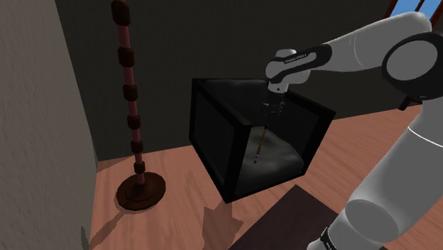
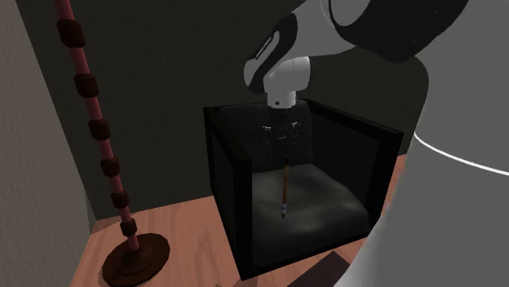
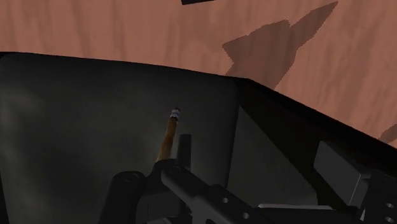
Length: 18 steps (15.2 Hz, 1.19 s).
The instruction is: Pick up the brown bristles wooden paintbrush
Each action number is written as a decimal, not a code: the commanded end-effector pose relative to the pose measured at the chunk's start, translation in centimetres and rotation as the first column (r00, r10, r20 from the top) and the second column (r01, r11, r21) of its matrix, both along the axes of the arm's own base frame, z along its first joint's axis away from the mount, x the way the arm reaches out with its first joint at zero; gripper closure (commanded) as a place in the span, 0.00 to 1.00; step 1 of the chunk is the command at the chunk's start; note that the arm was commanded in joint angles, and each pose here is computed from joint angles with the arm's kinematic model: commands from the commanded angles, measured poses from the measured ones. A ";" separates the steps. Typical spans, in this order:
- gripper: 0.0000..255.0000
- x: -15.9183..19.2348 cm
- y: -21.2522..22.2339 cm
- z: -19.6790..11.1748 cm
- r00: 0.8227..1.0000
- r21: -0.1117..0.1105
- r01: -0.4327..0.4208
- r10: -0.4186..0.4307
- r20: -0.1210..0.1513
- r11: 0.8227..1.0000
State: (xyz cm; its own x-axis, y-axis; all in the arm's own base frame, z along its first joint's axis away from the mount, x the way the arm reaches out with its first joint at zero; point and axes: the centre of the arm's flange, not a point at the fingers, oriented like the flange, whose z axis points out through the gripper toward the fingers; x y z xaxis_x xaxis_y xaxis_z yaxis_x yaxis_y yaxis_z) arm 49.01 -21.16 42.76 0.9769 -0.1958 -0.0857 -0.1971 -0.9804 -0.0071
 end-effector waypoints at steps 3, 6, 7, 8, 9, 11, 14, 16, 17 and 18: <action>0.00 2.4 -4.0 -2.7 1.000 0.000 0.031 -0.031 -0.006 1.000; 0.00 4.1 -7.0 -4.7 0.999 0.001 0.054 -0.054 -0.011 0.999; 0.00 4.6 -8.0 -5.4 0.998 0.002 0.061 -0.061 -0.012 0.998; 0.00 5.0 -8.8 -5.9 0.998 0.002 0.067 -0.067 -0.013 0.998; 0.00 5.0 -8.8 -6.5 0.998 0.002 0.067 -0.067 -0.013 0.998; 0.00 5.0 -8.8 -7.5 0.998 0.002 0.067 -0.067 -0.013 0.998; 0.00 5.0 -8.8 -9.1 0.998 0.002 0.067 -0.067 -0.013 0.998; 0.00 5.0 -8.8 -9.9 0.998 0.002 0.067 -0.067 -0.014 0.998; 0.00 5.0 -8.8 -9.9 0.998 0.002 0.067 -0.067 -0.013 0.998; 1.00 5.1 -8.7 -10.0 0.998 0.002 0.067 -0.067 -0.014 0.998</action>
State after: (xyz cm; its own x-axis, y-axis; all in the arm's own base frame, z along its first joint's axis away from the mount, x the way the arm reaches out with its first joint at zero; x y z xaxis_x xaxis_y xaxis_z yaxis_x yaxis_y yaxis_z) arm 54.07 -29.87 32.90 0.9603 -0.2604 -0.0997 -0.2623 -0.9650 -0.0063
